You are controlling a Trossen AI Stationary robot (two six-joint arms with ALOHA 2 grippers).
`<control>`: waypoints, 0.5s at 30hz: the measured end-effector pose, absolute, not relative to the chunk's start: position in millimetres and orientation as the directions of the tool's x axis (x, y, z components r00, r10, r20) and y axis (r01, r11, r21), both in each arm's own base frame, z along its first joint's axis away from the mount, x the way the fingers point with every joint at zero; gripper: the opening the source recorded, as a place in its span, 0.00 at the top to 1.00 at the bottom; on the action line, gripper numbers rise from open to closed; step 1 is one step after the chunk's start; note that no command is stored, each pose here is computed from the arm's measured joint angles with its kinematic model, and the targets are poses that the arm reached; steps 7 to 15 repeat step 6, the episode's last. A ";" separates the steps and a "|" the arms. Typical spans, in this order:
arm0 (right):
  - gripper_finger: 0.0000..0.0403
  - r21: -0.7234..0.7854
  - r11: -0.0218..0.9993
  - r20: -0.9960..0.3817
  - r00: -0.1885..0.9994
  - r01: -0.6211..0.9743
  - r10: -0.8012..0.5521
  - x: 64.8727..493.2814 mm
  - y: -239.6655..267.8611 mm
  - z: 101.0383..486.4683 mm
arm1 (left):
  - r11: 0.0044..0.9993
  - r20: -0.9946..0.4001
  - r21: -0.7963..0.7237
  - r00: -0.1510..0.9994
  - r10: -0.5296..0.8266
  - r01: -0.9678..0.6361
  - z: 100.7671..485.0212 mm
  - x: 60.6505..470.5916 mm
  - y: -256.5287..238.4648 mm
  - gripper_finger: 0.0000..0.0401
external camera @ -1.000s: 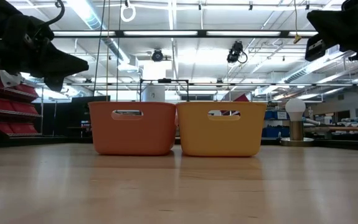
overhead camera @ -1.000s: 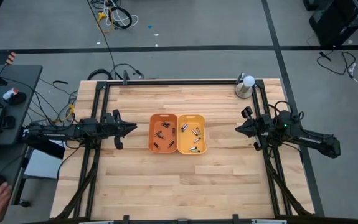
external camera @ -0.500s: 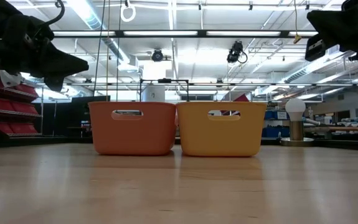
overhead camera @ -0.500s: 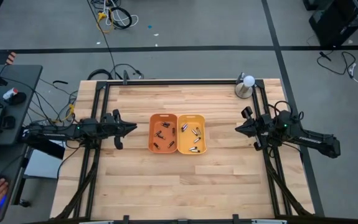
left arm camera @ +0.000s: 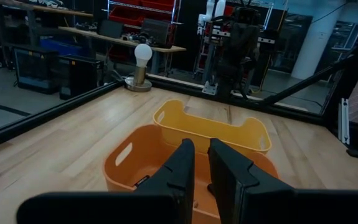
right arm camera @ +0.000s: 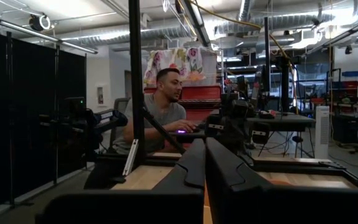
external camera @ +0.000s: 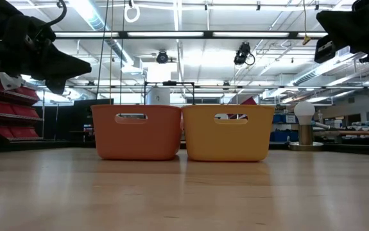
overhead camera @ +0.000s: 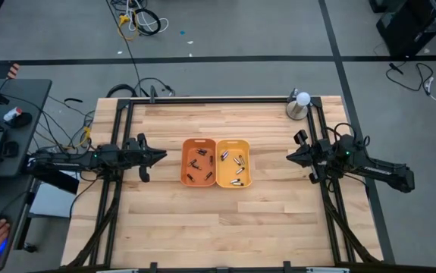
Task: Sort batteries
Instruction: Return to Home Position
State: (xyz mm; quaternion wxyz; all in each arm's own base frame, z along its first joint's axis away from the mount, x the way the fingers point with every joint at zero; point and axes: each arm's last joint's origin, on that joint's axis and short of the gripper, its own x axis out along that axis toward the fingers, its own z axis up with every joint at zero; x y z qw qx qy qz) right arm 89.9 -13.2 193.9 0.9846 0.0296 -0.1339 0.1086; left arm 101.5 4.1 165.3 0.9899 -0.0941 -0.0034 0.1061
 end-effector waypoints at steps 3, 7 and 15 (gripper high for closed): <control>0.99 0.030 0.975 0.270 0.941 -0.222 0.206 89.9 -13.3 193.8 | 0.960 -0.013 -0.187 0.977 0.211 -0.210 165.3 101.5 4.2 0.89; 0.99 0.030 0.975 0.270 0.941 -0.221 0.205 89.9 -13.3 193.8 | 0.960 -0.013 -0.187 0.977 0.211 -0.210 165.3 101.5 4.1 0.89; 0.99 0.030 0.975 0.270 0.941 -0.221 0.205 89.9 -13.3 193.8 | 0.960 -0.013 -0.187 0.977 0.211 -0.210 165.3 101.5 4.1 0.89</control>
